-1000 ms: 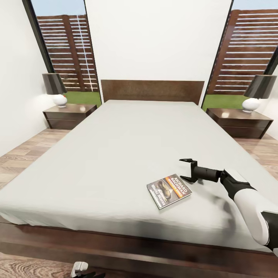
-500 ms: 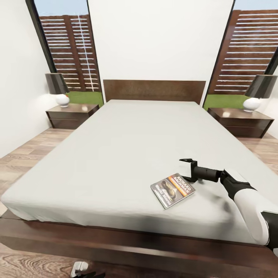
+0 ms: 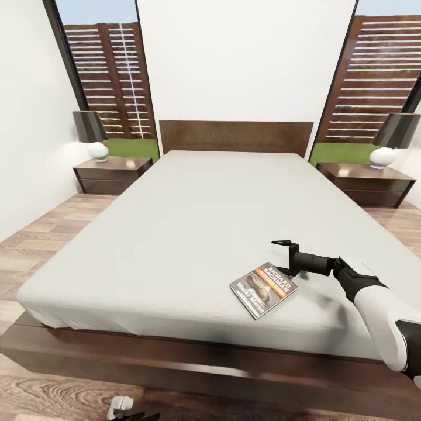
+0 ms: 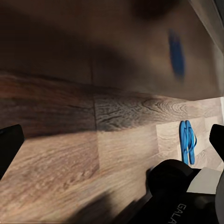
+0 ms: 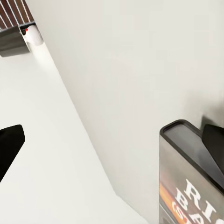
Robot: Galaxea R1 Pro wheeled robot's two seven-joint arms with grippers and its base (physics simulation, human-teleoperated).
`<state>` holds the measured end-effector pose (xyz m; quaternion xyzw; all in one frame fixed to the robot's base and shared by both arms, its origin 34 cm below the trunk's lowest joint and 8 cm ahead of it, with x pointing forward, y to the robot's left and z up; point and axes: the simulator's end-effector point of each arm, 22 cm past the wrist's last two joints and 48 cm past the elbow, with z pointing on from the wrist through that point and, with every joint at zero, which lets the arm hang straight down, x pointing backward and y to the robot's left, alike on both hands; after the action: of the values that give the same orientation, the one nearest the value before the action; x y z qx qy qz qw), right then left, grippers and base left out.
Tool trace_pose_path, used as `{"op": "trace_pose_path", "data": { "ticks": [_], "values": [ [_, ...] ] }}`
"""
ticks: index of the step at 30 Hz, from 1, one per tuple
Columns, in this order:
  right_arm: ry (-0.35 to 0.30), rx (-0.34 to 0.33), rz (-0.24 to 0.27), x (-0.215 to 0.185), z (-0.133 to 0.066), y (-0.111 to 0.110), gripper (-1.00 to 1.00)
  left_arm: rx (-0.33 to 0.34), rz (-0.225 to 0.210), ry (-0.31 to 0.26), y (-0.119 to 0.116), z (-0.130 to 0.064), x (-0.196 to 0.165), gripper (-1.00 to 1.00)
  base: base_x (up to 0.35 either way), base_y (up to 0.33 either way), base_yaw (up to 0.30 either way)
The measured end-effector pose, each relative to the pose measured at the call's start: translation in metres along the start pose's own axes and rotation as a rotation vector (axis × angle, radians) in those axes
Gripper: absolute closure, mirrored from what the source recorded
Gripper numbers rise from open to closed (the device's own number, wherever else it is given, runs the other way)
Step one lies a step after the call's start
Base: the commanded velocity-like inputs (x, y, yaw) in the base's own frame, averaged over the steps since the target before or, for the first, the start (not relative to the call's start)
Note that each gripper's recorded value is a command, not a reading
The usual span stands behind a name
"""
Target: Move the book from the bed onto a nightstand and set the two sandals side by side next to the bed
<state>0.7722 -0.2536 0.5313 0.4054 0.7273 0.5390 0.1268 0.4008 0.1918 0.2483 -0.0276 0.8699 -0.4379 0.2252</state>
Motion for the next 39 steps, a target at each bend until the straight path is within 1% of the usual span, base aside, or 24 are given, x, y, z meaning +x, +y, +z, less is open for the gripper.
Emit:
{"op": "trace_pose_path", "data": {
  "ticks": [18, 39],
  "values": [
    [0.000, 0.002, -0.002, 0.0000, 0.0001, -0.0002, -1.00, 0.001, -0.001, 0.001, -0.0005, 0.0006, 0.0006, -1.00, -0.007, 0.006, 0.000],
    [0.000, 0.003, -0.002, 0.0000, 0.0000, -0.0004, -1.00, 0.001, -0.001, 0.001, -0.0005, 0.0005, 0.0008, -1.00, -0.051, 0.049, 0.000]
  ]
}}
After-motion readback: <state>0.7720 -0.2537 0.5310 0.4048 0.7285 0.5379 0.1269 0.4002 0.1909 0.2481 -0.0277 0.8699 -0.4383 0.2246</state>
